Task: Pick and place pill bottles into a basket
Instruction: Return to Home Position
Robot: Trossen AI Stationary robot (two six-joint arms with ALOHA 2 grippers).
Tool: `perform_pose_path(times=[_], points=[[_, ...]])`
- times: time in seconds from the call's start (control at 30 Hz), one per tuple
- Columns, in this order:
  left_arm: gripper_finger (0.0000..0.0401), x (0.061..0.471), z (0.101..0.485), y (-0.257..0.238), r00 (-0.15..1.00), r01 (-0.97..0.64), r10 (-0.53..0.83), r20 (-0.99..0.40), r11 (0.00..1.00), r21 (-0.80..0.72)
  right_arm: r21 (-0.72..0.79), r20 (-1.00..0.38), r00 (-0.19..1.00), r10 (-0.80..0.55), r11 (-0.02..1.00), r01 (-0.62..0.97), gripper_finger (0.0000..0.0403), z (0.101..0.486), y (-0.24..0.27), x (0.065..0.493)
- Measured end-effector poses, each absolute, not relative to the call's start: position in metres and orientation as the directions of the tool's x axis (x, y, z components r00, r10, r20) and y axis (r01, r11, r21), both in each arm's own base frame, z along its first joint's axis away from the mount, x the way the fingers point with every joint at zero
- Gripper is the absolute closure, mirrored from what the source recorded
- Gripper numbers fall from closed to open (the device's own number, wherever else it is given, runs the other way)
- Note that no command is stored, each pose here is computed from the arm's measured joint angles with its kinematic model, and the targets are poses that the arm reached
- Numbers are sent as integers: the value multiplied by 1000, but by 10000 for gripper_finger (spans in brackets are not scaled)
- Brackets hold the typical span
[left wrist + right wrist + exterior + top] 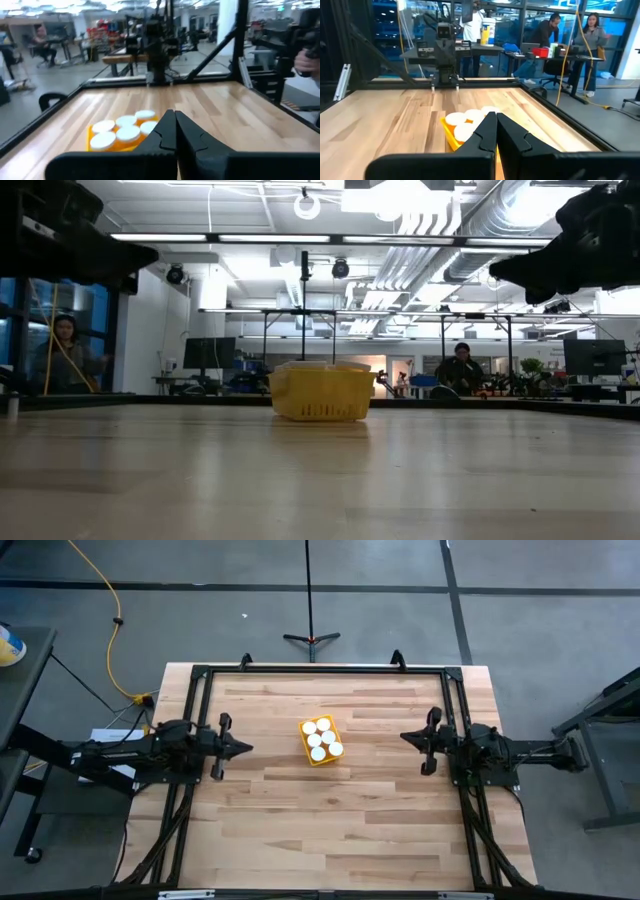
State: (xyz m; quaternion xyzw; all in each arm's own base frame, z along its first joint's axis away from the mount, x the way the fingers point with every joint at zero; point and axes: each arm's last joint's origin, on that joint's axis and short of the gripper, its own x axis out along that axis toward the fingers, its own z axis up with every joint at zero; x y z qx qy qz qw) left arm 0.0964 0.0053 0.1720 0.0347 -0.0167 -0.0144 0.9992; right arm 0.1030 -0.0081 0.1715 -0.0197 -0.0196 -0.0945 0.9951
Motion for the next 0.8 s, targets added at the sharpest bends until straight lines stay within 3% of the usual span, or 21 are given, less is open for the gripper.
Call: perform_pose_path(times=[0.4,0.8], points=[[368,97,170,6,1000,21,-21,14,998,56,-24,31,975,-222,975,223,402,170,-9,103],[315,97,170,6,1000,18,-18,15,999,41,-26,26,975,-222,975,222,402,170,-9,103]])
